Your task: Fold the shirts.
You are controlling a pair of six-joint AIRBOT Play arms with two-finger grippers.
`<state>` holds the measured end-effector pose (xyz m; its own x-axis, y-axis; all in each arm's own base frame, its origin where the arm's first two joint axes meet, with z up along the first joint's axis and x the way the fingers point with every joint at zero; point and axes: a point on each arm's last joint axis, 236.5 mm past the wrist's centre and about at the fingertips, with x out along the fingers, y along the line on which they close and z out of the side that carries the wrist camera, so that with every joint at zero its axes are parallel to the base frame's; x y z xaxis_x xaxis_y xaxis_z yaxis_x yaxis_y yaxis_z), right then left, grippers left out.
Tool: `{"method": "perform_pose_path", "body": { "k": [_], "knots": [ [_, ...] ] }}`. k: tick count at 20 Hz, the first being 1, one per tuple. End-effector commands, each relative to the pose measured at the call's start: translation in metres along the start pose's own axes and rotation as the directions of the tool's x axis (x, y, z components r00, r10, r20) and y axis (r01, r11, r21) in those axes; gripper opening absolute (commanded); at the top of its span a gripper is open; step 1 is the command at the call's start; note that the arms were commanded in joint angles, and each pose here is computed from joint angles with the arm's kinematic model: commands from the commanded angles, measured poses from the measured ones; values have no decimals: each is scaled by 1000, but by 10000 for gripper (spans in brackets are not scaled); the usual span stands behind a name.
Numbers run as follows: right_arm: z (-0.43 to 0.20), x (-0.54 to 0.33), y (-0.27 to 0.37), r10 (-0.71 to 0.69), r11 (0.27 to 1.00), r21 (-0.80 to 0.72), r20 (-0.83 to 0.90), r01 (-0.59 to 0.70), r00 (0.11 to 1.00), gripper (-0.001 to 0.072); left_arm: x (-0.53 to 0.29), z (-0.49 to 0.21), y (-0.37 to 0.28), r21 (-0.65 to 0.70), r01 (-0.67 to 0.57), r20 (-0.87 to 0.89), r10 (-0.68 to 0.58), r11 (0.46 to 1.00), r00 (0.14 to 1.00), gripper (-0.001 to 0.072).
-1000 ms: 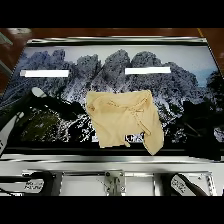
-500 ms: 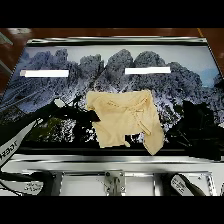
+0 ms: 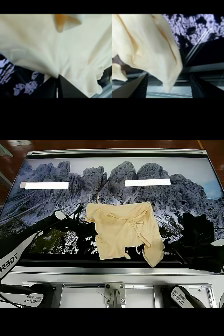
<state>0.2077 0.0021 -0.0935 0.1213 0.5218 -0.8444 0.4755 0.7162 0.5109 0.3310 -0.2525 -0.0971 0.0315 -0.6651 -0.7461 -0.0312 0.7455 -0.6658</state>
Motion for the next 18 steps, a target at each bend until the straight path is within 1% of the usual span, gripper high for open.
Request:
{"method": "perform_pose_path", "body": {
  "k": [1, 4, 6, 8, 9, 10, 11, 12, 13, 14, 15, 16, 17, 18],
  "knots": [
    [-8, 23, -10, 10, 998, 65, 24, -12, 1000, 631, -10, -1, -11, 48, 15, 10, -16, 999, 1000, 39],
    [-1, 35, 1, 83, 990, 103, 91, -92, 992, 631, -20, 2, -21, 71, 26, 37, -28, 997, 999, 40],
    [-3, 39, 8, 117, 983, 127, 99, -129, 988, 631, -26, 7, -22, 70, 28, 54, -32, 997, 998, 40],
    [-7, 47, 16, 112, 989, 91, 81, -119, 990, 630, -32, 12, -18, 60, 29, 70, -33, 998, 997, 39],
    [-8, 52, 21, 101, 992, 70, 77, -107, 992, 584, -34, 14, -16, 53, 29, 78, -33, 998, 996, 39],
    [-6, 55, 30, 107, 993, 46, 84, -111, 991, 294, -37, 17, -14, 52, 29, 84, -33, 998, 996, 39],
    [-3, 54, 40, 125, 991, 27, 90, -128, 988, 70, -42, 20, -14, 66, 30, 96, -36, 997, 995, 39],
    [4, 48, 57, 169, 985, -33, 103, -167, 980, 67, -50, 24, -16, 90, 31, 117, -41, 995, 992, 38],
    [12, 34, 81, 239, 966, -126, 116, -225, 964, 67, -65, 30, -24, 123, 33, 156, -52, 992, 986, 37],
    [23, 8, 116, 338, 921, -251, 137, -298, 931, 67, -84, 39, -36, 169, 35, 205, -69, 985, 976, 37],
    [34, -25, 152, 434, 862, -364, 173, -352, 884, 67, -114, 49, -58, 257, 28, 276, -102, 966, 956, 37],
    [45, -72, 196, 539, 790, -471, 228, -392, 811, 67, -150, 57, -87, 363, 7, 352, -144, 932, 925, 37],
    [53, -131, 240, 640, 712, -577, 298, -401, 708, 66, -199, 63, -124, 454, -23, 446, -205, 891, 871, 37],
    [54, -193, 279, 717, 640, -680, 363, -357, 595, 66, -256, 66, -163, 500, -34, 543, -283, 865, 791, 38]
  ]
}}
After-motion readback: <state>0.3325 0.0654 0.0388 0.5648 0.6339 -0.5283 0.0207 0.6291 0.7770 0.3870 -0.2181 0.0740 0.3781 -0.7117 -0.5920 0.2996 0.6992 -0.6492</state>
